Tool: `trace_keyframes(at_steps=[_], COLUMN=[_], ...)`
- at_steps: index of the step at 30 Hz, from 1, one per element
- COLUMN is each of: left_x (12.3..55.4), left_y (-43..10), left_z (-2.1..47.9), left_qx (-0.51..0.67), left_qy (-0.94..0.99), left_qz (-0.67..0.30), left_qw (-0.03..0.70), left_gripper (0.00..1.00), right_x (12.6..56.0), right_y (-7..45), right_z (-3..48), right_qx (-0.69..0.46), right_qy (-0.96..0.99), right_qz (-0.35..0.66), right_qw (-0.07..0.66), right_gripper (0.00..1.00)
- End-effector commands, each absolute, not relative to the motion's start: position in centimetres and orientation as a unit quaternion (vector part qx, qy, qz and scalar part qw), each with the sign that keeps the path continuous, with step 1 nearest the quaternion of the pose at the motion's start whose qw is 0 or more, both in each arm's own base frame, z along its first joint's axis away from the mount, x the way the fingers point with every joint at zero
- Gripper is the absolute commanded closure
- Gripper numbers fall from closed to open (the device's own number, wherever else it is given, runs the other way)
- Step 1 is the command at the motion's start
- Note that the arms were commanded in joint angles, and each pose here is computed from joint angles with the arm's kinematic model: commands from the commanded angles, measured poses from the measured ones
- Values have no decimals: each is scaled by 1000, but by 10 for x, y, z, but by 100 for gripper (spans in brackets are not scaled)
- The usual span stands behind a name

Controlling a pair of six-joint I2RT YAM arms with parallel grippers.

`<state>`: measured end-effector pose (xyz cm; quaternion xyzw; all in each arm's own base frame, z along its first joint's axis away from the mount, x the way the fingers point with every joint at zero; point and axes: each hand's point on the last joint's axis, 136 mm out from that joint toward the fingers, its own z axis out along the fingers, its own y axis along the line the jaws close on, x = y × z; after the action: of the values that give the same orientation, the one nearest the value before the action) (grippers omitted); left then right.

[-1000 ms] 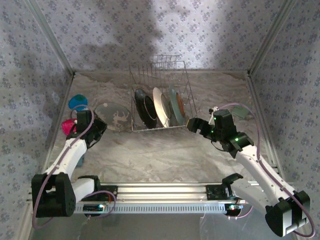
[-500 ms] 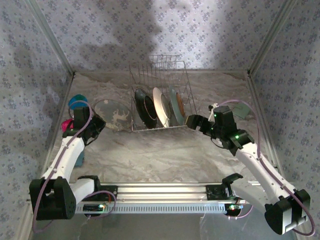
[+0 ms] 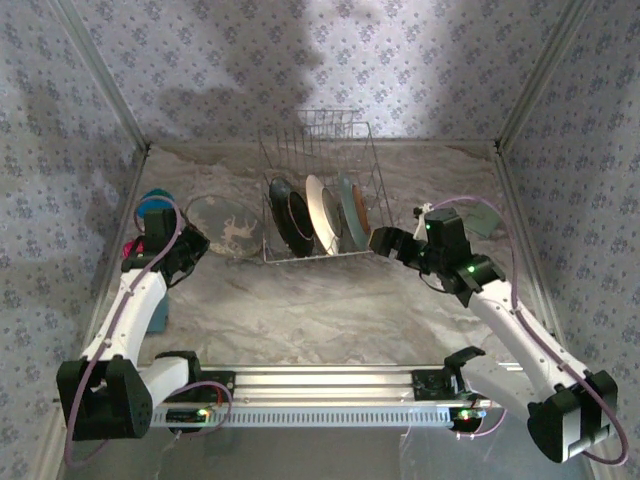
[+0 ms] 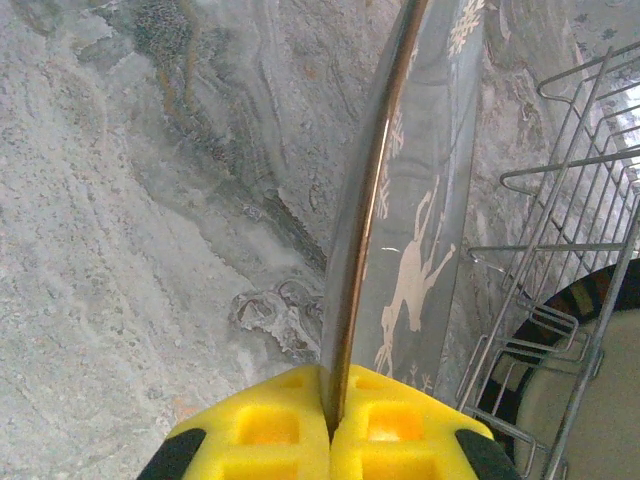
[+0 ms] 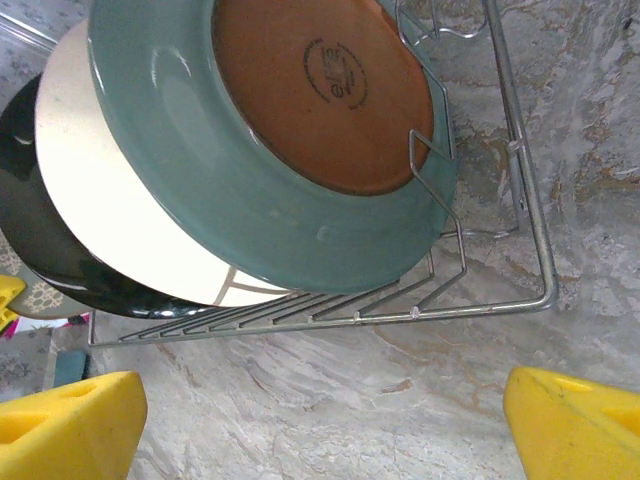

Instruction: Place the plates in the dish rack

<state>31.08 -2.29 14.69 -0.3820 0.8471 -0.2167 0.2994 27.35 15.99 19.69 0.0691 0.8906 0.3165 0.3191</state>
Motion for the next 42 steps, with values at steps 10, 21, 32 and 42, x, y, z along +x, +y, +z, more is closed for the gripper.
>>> trace_keyframes(at_steps=[10,21,32,42], left_x=[321,312,312,292], left_y=[-24,-22,-27,-18], left_z=[215,232,270,302], left_qx=[-354,-350,-327,-331], left_qy=[812,807,798,785], left_qz=[-262,-259,-277,-264], left_qw=[384,398,424,453], left_gripper=[100,100,100,100], right_x=[270,271,280,283], right_y=[193,227,251,261], right_z=[221,247,256,264], right_qx=[8,-35,-54,-86], right_qy=[880,867,862,862], right_qz=[377,422,436,438], right_qw=[290,262,253,240], right_gripper=[3,0,0,0])
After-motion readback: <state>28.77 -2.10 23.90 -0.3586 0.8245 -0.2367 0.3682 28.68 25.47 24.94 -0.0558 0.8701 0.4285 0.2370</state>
